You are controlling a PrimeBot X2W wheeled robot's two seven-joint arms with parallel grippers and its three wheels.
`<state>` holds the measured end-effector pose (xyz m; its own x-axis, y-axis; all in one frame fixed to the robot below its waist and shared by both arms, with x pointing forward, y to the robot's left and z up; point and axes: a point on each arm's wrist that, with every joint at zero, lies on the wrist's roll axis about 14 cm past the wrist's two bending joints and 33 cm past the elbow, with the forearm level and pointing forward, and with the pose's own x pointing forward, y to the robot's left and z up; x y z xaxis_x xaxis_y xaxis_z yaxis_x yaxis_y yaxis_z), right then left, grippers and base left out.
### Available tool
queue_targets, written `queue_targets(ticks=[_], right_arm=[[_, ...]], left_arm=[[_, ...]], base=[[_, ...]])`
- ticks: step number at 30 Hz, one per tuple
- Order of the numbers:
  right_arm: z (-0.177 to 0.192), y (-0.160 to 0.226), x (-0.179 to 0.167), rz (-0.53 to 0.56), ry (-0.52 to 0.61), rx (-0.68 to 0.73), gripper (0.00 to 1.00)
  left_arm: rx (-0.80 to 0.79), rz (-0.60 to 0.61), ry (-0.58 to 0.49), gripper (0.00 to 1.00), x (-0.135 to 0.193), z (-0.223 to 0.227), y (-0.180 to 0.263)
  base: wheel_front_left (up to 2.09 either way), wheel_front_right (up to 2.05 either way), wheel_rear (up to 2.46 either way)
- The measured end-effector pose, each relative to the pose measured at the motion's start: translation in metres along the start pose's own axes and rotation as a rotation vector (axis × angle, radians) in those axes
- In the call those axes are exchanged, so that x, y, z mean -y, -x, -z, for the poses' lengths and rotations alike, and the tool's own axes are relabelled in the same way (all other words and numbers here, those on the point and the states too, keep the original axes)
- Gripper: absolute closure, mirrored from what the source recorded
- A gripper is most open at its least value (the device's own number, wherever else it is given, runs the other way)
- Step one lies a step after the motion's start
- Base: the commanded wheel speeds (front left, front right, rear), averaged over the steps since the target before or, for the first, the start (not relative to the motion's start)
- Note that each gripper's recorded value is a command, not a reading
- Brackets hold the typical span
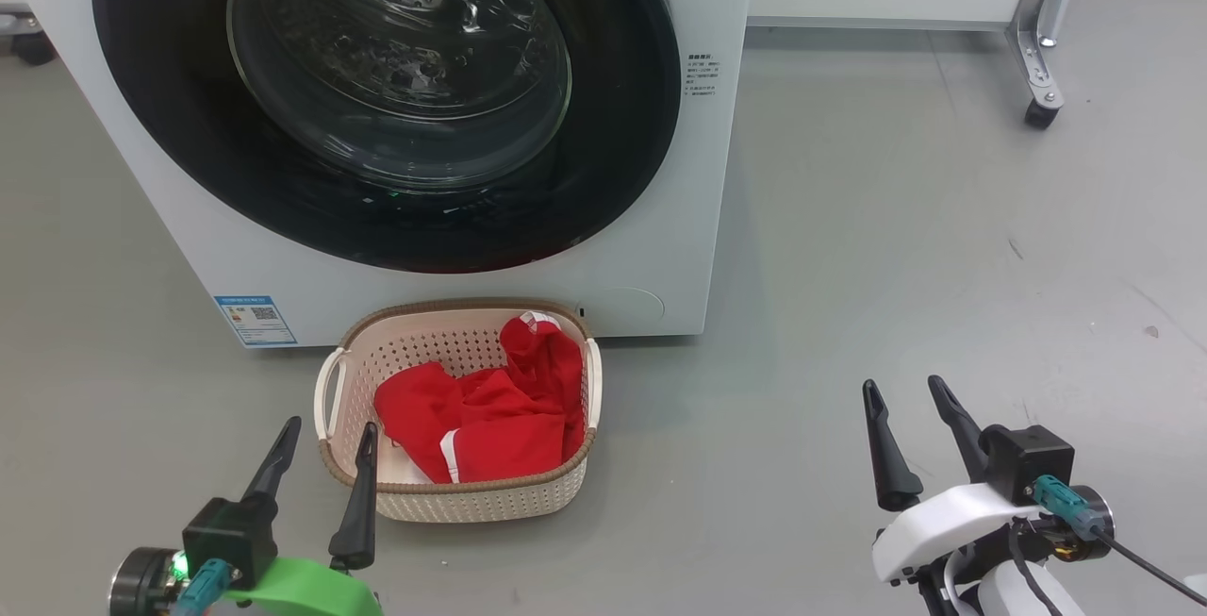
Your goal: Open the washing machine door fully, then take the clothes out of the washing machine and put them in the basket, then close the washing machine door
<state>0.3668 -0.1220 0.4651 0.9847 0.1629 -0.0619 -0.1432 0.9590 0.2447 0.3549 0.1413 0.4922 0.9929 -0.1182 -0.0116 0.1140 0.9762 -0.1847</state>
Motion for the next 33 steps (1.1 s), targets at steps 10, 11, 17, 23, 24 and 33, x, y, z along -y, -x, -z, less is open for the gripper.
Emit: queue_targets(ticks=[10, 11, 17, 23, 24, 33], right_arm=[[-0.003, 0.002, -0.001, 0.002, -0.002, 0.011, 0.00], [-0.002, 0.003, 0.000, 0.003, -0.002, 0.011, 0.00], [-0.006, 0.002, 0.000, 0.006, 0.000, 0.022, 0.00], [-0.005, 0.005, 0.000, 0.007, 0.005, 0.020, 0.00], [-0.004, 0.006, 0.000, 0.008, 0.004, 0.019, 0.00], [0.006, 0.011, 0.002, 0.020, -0.003, -0.011, 1.00]], left_arm=[[-0.011, 0.004, 0.004, 0.00, 0.003, 0.002, 0.003], [-0.012, 0.004, 0.004, 0.00, 0.003, 0.002, 0.003], [-0.013, 0.007, 0.004, 0.00, 0.004, 0.001, 0.003], [-0.009, 0.003, 0.004, 0.00, 0.004, 0.000, 0.003], [-0.008, 0.003, 0.004, 0.00, 0.004, -0.001, 0.003], [-0.039, 0.001, 0.013, 1.00, 0.007, 0.010, 0.005]], base=[[0.00, 0.00, 0.00], [0.00, 0.00, 0.00], [0.00, 0.00, 0.00], [0.00, 0.00, 0.00], [0.00, 0.00, 0.00], [0.00, 0.00, 0.00]])
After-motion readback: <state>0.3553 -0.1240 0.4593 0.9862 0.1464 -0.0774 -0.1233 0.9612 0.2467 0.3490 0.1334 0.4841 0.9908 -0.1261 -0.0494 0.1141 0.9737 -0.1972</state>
